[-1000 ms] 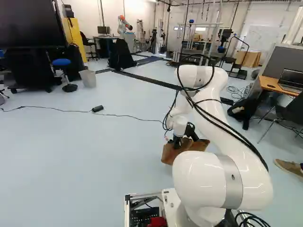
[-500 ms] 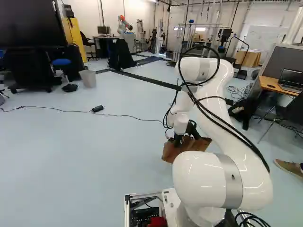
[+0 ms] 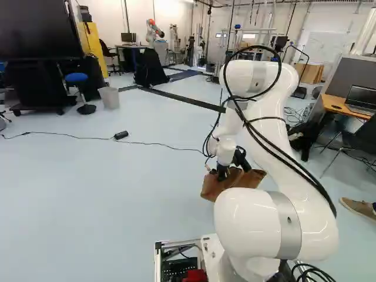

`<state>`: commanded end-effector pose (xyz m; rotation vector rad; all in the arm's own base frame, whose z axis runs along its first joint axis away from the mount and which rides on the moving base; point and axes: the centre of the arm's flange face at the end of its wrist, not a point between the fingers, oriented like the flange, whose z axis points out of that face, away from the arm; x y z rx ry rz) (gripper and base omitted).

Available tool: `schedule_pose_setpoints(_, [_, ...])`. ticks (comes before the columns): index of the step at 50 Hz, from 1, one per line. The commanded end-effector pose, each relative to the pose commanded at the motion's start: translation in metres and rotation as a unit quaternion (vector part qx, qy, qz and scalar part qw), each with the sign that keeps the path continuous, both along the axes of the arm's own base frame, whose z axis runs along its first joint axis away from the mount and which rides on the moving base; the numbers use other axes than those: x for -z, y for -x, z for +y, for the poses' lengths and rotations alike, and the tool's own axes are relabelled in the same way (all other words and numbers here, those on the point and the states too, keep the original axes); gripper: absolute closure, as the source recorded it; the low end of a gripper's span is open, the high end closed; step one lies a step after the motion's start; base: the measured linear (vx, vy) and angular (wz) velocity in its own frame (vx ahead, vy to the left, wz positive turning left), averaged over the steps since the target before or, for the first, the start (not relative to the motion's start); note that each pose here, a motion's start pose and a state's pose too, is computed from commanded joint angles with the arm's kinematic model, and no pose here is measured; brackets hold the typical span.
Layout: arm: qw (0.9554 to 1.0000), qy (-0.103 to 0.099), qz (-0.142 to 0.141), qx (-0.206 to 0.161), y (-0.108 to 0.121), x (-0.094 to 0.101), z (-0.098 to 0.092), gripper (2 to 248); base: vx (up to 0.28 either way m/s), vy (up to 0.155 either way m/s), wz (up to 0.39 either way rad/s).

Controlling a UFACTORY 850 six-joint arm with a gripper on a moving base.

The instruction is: Pick up the grocery bag from the ground

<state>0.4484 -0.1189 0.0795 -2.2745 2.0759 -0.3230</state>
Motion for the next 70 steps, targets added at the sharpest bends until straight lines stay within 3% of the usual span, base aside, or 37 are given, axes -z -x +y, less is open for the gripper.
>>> schedule_pose_setpoints(70, [0.9992,0.010,-0.037,0.008,0.054,-0.102,0.006,222,0.000,0.000,0.000])
